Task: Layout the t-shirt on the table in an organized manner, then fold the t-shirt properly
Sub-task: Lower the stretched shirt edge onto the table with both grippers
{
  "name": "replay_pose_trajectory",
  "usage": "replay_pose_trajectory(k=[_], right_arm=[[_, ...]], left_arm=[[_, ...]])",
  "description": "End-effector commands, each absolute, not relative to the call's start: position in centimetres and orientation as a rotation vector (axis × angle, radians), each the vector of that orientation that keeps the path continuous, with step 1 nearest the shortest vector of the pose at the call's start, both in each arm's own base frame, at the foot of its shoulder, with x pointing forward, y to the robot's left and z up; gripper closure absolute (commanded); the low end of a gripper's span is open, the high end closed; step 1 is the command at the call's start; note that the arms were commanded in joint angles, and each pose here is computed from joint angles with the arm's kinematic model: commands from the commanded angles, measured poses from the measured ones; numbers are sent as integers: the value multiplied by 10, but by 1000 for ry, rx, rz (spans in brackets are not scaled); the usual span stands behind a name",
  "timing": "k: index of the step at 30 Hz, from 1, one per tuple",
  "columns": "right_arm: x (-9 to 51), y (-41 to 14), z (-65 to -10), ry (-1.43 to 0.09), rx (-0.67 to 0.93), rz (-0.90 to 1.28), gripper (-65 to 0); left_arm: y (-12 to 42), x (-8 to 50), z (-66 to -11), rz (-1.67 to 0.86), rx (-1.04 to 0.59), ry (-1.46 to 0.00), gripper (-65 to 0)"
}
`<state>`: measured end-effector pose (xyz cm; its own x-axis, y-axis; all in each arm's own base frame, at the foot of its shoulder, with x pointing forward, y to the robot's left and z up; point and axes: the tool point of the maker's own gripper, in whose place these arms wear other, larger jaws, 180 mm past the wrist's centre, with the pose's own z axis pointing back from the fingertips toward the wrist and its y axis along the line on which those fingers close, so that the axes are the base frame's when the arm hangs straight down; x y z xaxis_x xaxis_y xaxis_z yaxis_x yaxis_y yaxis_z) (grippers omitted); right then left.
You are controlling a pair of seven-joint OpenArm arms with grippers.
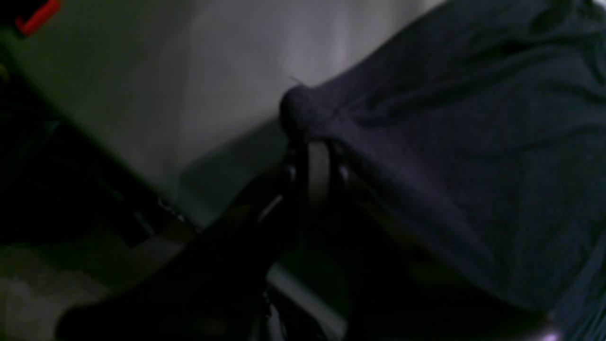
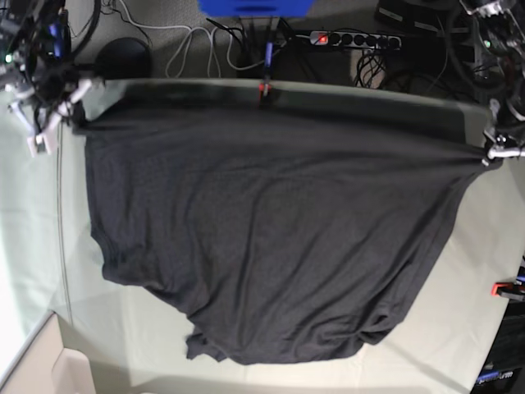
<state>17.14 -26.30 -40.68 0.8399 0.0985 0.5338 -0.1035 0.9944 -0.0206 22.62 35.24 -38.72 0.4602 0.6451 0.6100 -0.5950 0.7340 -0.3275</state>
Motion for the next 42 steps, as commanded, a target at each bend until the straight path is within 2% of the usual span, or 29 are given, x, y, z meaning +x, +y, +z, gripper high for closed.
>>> replay_pose_trajectory(k=[1,7,14,19,29,41,42], right_arm=[[186,-270,-394,-616,-13,122,0],[208,-273,-380,-670,-28,138,0],[205,-276,-382,-657,-33,139,0],[211,-279,-377,-667,-43,157,0],[258,-285,-377,-723,-4,125,0],[309,-285,-399,-670,85,141,0],[312,-285,-401,-664,91,141,-17]], left_arm=[[360,241,-369,750,-64,-850,-1],[358,256,-356,745,-84,-894,-1],[361,248,-376,774,-82,-840,-1],[363,251,-371,769,-80,-854,-1],[348,321,-338,750,-180,-967,-1],[325,374,-352,773,-300,-912,-1],[325,377,-352,777,-307,-911,-1]])
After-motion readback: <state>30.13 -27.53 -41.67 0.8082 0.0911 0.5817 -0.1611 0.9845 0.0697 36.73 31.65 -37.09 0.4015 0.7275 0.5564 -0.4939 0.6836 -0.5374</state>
